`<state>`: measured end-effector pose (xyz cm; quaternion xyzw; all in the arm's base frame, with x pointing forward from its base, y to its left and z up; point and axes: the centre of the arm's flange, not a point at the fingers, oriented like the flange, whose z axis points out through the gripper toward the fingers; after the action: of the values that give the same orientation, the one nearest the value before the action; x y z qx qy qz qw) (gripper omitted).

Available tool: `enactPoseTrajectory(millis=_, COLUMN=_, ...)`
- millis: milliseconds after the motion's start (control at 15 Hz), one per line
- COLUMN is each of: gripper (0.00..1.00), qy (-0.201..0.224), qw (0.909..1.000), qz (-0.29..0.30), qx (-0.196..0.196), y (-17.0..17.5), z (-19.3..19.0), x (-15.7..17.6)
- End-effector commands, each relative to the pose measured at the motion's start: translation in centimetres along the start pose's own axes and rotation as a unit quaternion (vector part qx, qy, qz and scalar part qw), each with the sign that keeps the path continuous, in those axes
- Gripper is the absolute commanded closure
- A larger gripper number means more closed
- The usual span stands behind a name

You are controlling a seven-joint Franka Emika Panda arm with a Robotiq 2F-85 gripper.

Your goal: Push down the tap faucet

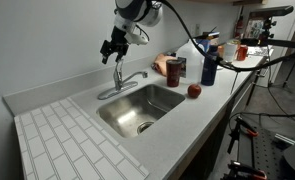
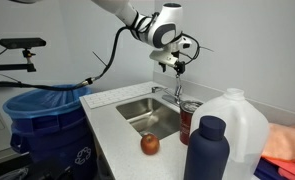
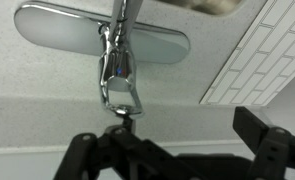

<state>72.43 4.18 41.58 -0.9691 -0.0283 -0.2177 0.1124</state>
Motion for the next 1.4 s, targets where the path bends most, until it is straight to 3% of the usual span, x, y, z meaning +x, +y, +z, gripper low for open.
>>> enactPoseTrajectory(millis=0, gripper=0.0, qy=-0.047, qw=0.9981, qz=0.038, qx=0.007, y=0.4, z=-0.8, x=0.2)
enactPoseTrajectory(millis=467, gripper=0.0, qy=-0.131, qw=0.9884, qz=0.077, qx=0.001, y=1.1, z=-1.2, x=-2.9)
enactPoseTrajectory(millis=667, gripper=0.0, qy=-0.141, qw=0.9867, qz=0.08, qx=0.001, y=1.2, z=-1.3, x=-3.4)
enactPoseTrajectory(millis=800, gripper=0.0, qy=-0.113, qw=0.9918, qz=0.06, qx=-0.002, y=1.0, z=-1.3, x=-3.3)
enactPoseTrajectory(millis=1000, gripper=0.0, qy=-0.036, qw=0.9991, qz=0.007, qx=-0.022, y=0.4, z=-2.0, x=-2.0)
enactPoseTrajectory(millis=1200, gripper=0.0, qy=0.028, qw=0.9984, qz=-0.031, qx=-0.037, y=-0.5, z=-3.4, x=-0.8)
enactPoseTrajectory(millis=1333, gripper=0.0, qy=0.04, qw=0.9977, qz=-0.03, qx=-0.047, y=-1.1, z=-4.4, x=-1.0)
